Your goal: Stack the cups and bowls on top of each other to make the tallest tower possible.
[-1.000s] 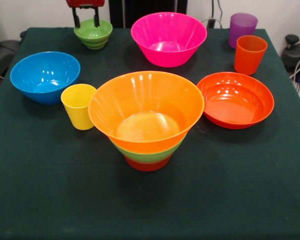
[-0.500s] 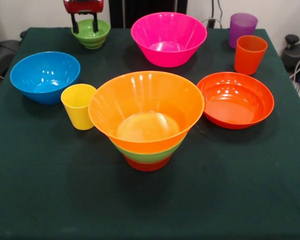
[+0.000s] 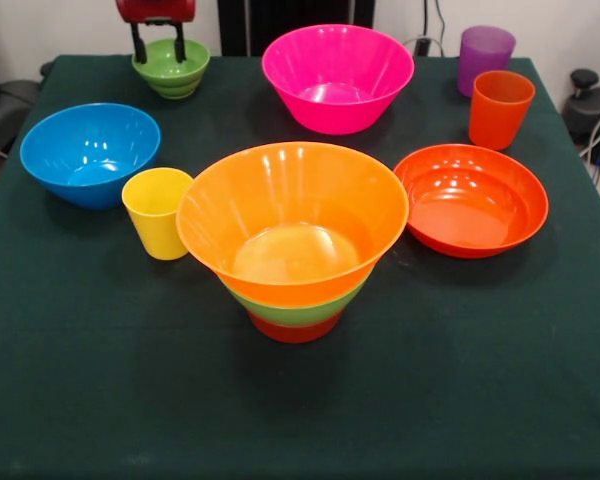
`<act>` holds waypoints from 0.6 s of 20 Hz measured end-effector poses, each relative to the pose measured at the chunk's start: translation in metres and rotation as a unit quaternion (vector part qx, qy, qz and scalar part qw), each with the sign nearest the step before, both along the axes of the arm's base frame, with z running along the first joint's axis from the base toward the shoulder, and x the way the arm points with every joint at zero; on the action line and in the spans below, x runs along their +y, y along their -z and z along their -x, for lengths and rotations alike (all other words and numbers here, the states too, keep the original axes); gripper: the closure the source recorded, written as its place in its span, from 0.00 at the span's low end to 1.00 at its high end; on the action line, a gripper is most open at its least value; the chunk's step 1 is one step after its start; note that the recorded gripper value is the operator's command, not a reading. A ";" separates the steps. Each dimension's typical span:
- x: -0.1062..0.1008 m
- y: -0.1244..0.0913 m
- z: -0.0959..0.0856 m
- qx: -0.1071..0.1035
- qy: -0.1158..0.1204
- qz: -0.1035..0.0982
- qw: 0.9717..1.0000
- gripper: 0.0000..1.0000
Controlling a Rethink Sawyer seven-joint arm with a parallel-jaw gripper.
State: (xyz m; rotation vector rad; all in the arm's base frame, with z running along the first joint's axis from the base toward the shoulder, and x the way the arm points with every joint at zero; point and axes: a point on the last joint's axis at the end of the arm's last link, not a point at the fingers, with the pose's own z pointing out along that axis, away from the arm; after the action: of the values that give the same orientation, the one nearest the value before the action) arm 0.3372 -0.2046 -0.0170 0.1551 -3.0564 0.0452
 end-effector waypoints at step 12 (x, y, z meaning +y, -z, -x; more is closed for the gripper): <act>-0.021 -0.019 -0.007 -0.002 0.010 0.028 1.000 0.00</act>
State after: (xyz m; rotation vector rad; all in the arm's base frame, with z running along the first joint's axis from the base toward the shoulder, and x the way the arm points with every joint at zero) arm 0.3444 -0.2259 0.0019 0.1222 -3.0569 0.1309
